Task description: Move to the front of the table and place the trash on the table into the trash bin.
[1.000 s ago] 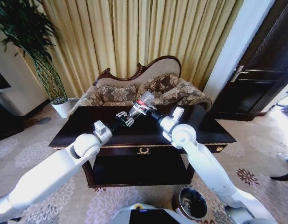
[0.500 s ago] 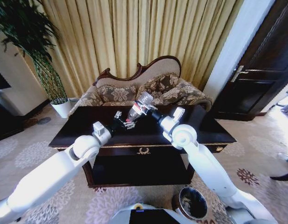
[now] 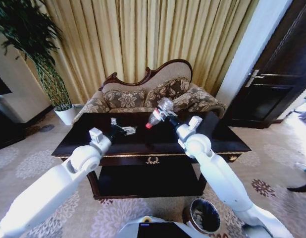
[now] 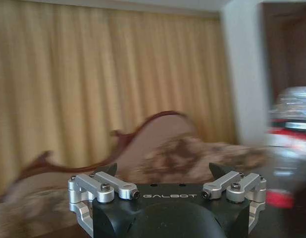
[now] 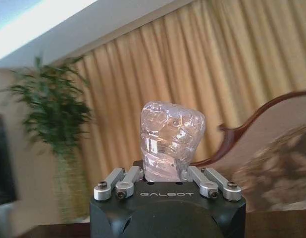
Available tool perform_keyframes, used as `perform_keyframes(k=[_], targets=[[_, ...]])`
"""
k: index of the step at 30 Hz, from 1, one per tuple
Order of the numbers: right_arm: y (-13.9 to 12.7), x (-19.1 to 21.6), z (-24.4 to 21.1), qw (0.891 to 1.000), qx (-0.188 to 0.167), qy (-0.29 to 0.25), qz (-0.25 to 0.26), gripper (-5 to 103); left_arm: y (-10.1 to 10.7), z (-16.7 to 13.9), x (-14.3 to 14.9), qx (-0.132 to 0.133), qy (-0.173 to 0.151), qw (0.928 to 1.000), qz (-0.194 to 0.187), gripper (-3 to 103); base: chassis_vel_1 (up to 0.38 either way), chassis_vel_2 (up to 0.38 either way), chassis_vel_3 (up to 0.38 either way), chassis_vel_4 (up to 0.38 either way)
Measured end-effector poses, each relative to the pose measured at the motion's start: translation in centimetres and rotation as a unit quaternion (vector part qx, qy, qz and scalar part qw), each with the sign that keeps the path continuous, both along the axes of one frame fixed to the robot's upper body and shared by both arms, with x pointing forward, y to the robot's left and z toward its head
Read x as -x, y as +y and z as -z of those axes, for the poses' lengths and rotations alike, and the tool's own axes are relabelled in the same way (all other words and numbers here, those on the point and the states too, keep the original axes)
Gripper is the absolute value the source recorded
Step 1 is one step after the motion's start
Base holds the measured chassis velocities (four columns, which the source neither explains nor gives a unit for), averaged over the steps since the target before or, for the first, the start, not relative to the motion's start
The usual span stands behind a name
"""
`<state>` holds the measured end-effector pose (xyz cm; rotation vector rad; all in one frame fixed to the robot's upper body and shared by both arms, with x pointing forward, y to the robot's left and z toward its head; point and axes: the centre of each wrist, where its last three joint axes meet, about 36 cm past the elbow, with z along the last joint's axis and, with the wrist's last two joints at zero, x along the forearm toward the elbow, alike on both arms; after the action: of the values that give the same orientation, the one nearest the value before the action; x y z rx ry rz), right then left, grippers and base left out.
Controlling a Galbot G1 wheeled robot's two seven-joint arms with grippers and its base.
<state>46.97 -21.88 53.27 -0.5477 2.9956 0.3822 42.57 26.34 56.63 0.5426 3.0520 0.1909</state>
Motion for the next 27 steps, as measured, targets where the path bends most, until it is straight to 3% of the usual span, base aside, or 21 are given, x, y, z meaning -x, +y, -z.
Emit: perform_keyframes(k=[3, 6, 7, 10, 14, 17, 22, 24, 27], targets=[[-1.1, -0.1, 0.6, 0.999, 0.025, -0.011, 0.028, 29, 1.3, -0.9, -0.5, 0.002, 0.003, 0.9995, -0.030, 100, 0.000, 0.000, 0.000, 0.000], [-3.6, -0.4, 0.8, 0.995, 0.061, -0.024, 0.074, 29, 4.0, -1.8, -1.6, 0.007, 0.012, 0.9966, -0.081, 100, 0.000, 0.000, 0.000, 0.000], [-3.6, -0.4, 0.8, 0.995, 0.061, -0.024, 0.074, 29, 4.0, -1.8, -1.6, 0.007, 0.012, 0.9966, -0.081, 100, 0.000, 0.000, 0.000, 0.000], [-6.0, -0.3, 0.6, 0.989, 0.087, -0.028, 0.114, 29, 6.9, -2.6, -2.1, 0.001, 0.014, 0.9920, -0.125, 100, 0.000, 0.000, 0.000, 0.000], [-7.4, 0.0, 0.5, 0.986, 0.096, -0.023, 0.136, 29, 9.0, -3.2, -2.2, -0.005, 0.011, 0.9881, -0.154, 100, 0.000, 0.000, 0.000, 0.000], [-8.6, 0.7, 0.7, 0.982, 0.109, -0.018, 0.151, 29, 11.9, -4.5, -2.4, -0.010, 0.004, 0.9821, -0.188, 100, 0.000, 0.000, 0.000, 0.000], [-8.9, 1.2, 0.6, 0.981, 0.114, -0.017, 0.156, 29, 13.5, -5.3, -2.4, -0.013, 0.008, 0.9789, -0.204, 100, 0.000, 0.000, 0.000, 0.000], [-9.0, 1.8, 0.4, 0.980, 0.115, -0.016, 0.159, 29, 15.2, -5.3, -2.6, -0.012, 0.012, 0.9749, -0.222, 100, 0.000, 0.000, 0.000, 0.000], [-9.2, 2.2, 0.3, 0.980, 0.115, -0.015, 0.161, 29, 15.7, -5.2, -2.6, -0.010, 0.015, 0.9739, -0.226, 100, 0.000, 0.000, 0.000, 0.000]])
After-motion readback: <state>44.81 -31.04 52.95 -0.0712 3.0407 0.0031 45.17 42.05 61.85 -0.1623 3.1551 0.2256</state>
